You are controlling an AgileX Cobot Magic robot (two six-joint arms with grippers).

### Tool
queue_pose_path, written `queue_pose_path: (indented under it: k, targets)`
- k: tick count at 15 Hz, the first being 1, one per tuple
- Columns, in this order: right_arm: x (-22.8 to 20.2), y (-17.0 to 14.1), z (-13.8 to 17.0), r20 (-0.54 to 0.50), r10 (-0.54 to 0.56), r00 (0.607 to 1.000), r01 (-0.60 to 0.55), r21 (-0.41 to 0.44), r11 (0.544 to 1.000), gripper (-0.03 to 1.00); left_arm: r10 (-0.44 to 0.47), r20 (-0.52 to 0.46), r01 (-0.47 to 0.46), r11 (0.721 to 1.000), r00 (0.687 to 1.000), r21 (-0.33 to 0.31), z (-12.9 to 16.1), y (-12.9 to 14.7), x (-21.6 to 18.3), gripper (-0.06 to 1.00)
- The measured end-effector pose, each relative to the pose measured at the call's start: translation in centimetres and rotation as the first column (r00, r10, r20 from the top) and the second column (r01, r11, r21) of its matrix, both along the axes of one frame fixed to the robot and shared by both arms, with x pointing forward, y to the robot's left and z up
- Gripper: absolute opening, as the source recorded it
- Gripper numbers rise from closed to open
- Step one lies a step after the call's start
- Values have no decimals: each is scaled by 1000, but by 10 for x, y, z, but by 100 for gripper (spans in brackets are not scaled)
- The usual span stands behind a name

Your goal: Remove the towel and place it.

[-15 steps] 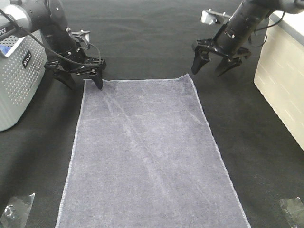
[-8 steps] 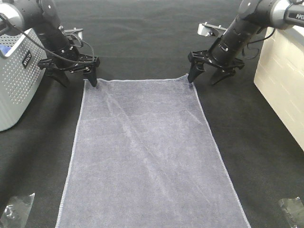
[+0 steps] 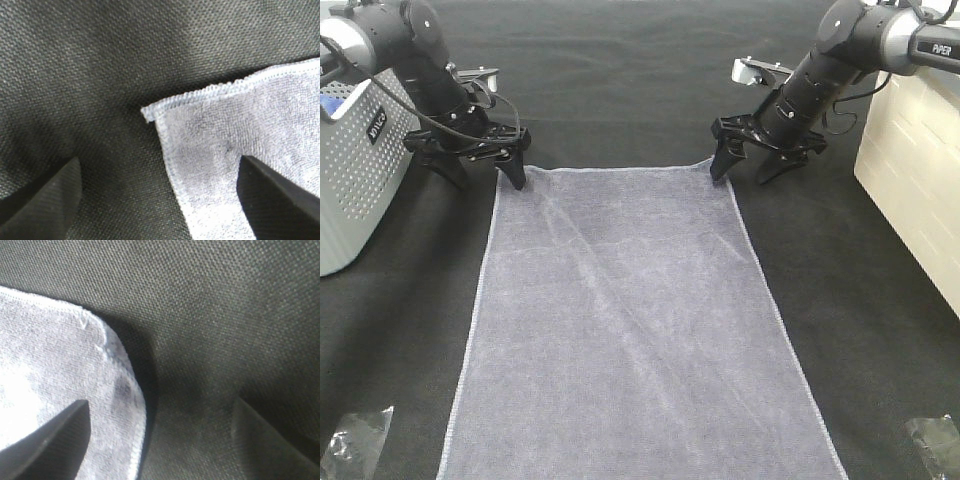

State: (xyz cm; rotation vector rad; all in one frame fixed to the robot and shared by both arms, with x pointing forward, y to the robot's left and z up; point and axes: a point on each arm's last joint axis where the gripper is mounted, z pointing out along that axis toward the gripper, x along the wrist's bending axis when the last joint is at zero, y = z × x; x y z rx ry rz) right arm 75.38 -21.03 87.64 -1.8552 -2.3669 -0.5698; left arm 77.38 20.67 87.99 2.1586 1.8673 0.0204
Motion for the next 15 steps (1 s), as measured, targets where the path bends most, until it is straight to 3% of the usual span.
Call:
queue_pose_path:
  k: [2,5,10,12,15]
  targets:
    - [0,0,0,4,-2,1000,2,1,1000,77,4,-2,-4,1000,1000,-20,0,-2,0,80]
    - [1,9,0,26,8,1000,-8,3,1000,77,20,0,-20,994,1000,-108,-1,-11,1,77]
    - [0,36,-3,76,45,996,-46,3,999,76,1,12,0,990,1000,-139,-3,-32,-1,68]
    - [0,36,-2,79,42,996,-43,7,999,73,4,11,-3,990,1000,-141,-5,-32,-1,59]
    - [1,35,-4,82,48,995,-48,-8,999,58,2,7,-1,989,1000,-146,-6,-33,-1,35]
